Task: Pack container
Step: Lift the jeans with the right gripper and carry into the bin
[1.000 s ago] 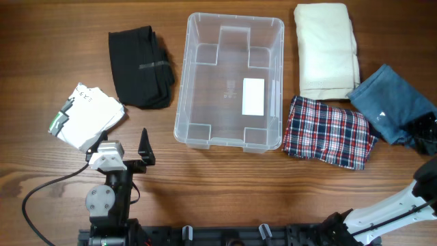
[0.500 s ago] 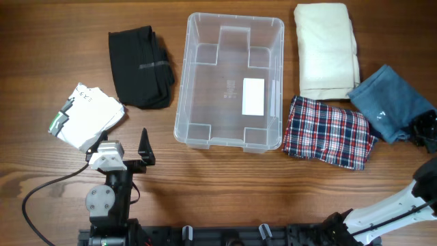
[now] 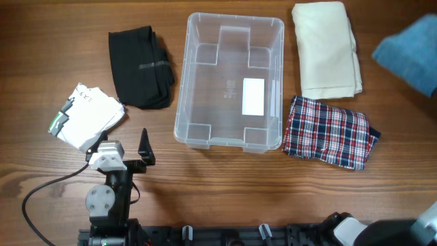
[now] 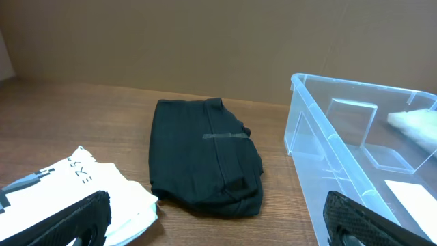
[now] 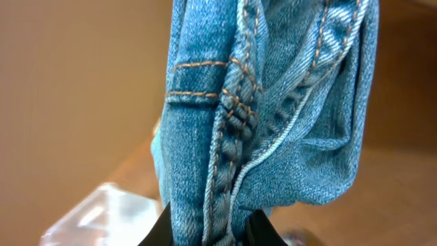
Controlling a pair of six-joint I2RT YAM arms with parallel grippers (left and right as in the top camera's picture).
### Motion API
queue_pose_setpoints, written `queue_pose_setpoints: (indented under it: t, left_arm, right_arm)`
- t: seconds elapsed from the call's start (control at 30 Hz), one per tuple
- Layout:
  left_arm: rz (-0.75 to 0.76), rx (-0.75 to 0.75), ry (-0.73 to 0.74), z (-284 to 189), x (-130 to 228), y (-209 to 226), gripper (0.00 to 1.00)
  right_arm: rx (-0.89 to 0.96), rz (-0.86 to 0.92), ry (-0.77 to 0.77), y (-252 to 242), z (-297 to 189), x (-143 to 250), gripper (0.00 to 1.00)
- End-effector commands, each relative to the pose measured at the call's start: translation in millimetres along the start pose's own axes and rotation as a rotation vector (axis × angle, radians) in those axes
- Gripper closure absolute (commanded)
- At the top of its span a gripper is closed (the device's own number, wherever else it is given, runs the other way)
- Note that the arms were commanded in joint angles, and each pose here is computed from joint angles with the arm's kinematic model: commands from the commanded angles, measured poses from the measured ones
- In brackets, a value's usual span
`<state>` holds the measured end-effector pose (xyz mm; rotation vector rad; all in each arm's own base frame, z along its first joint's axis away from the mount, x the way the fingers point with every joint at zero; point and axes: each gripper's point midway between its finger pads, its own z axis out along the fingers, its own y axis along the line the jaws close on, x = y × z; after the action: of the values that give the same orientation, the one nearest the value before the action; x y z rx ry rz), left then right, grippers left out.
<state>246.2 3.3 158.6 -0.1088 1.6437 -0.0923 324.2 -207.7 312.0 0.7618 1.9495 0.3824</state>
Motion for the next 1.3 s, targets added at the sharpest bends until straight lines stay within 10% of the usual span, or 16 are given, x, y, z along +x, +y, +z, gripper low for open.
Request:
queue_pose_setpoints:
  t: [0.0,0.13,0.4,0.97,1.27]
  left_arm:
    - [0.020,0.015,0.003,0,3,-3,0.00]
    - [0.020,0.015,0.003,0,3,-3,0.00]
    - [0.020,0.015,0.003,0,3,-3,0.00]
    - [0.020,0.014,0.003,0,3,-3,0.00]
    - [0.020,0.015,0.003,0,3,-3,0.00]
  right_arm:
    - [-0.372,-0.108,-0.026,109,-36,-1,0.96]
    - [-0.691,-0.325,0.025,231,-50,42,0.96]
    - [-0.688,-0.373,0.135,324,23,132,0.96]
    - [-0.813,-0.420,0.546,326,141,281,0.96]
    - [-0.563,-0.445,0.589,282,163,298,0.95]
